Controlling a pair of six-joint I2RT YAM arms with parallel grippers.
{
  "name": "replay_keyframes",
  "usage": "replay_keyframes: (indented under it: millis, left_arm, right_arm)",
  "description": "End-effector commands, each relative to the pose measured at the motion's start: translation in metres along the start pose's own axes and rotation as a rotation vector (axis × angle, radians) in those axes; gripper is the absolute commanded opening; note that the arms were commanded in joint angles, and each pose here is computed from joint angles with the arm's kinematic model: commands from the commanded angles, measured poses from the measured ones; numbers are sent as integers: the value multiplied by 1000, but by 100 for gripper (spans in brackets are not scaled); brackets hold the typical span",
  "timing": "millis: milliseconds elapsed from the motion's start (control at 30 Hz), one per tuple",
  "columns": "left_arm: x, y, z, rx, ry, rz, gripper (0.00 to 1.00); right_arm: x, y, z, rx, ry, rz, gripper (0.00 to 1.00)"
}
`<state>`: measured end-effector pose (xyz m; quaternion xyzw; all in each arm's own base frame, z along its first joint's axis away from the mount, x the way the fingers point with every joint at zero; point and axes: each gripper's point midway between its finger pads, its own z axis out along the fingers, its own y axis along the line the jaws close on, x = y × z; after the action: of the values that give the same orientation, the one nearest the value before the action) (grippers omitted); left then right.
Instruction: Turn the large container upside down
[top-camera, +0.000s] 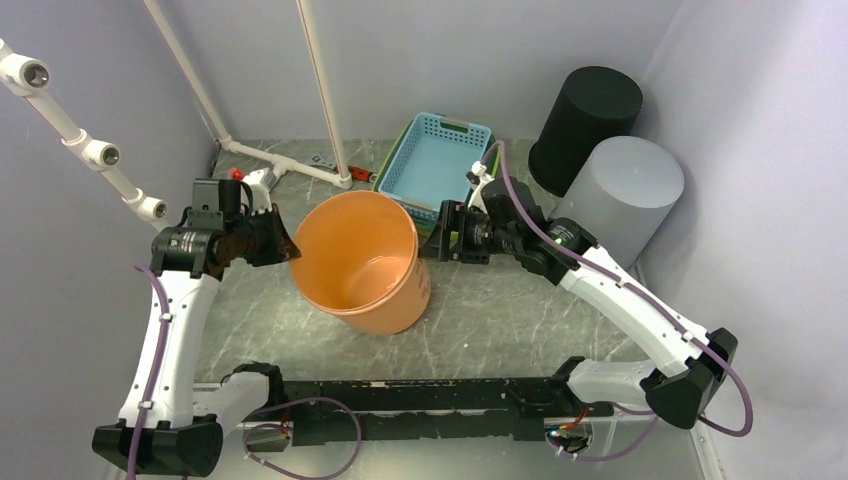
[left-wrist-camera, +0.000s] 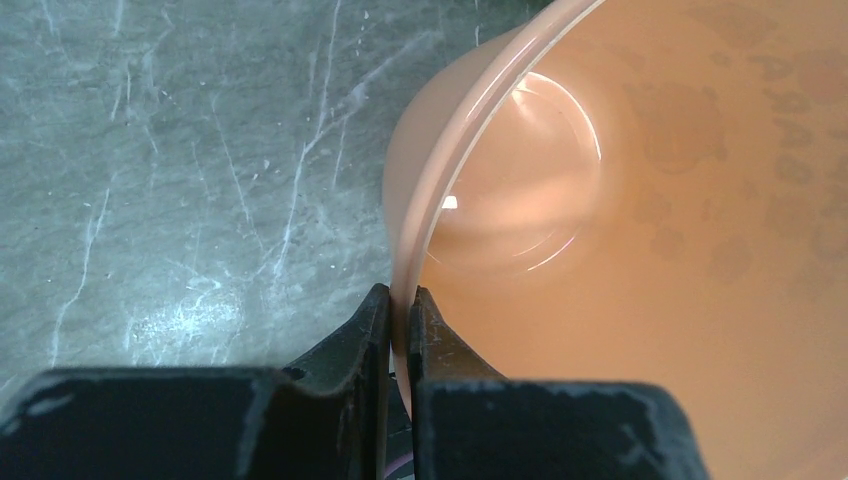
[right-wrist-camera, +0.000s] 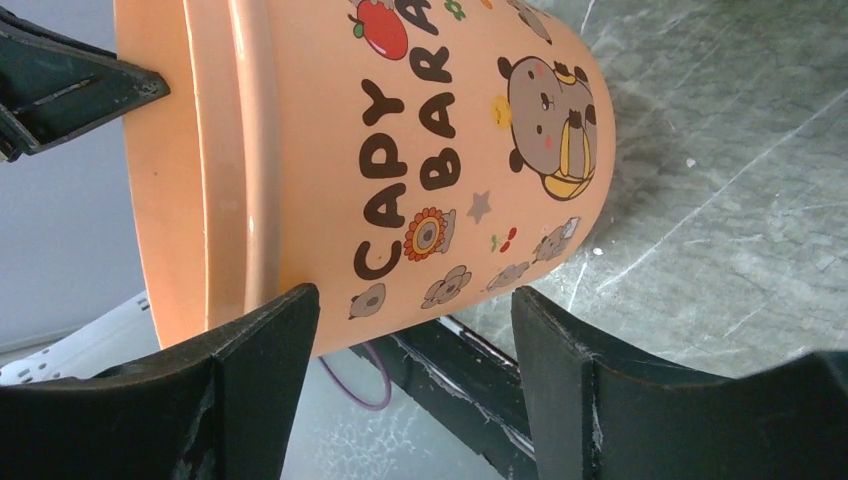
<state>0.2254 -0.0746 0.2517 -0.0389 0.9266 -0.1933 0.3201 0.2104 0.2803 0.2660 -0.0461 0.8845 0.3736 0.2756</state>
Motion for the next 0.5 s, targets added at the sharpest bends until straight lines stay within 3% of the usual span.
replay_keyframes:
  millis: [0, 233, 467]
  left_arm:
    - [-7, -15, -3, 52, -35, 19, 3]
    - [-3, -10, 2, -1, -14, 22, 3]
    - [-2, -25, 12, 4, 7, 69, 3]
  right_arm:
    - [-9, 16, -12, -47, -20, -18, 73]
    - [-33, 0, -44, 86, -171, 5, 73]
    - [-35, 31, -51, -82, -184, 0, 71]
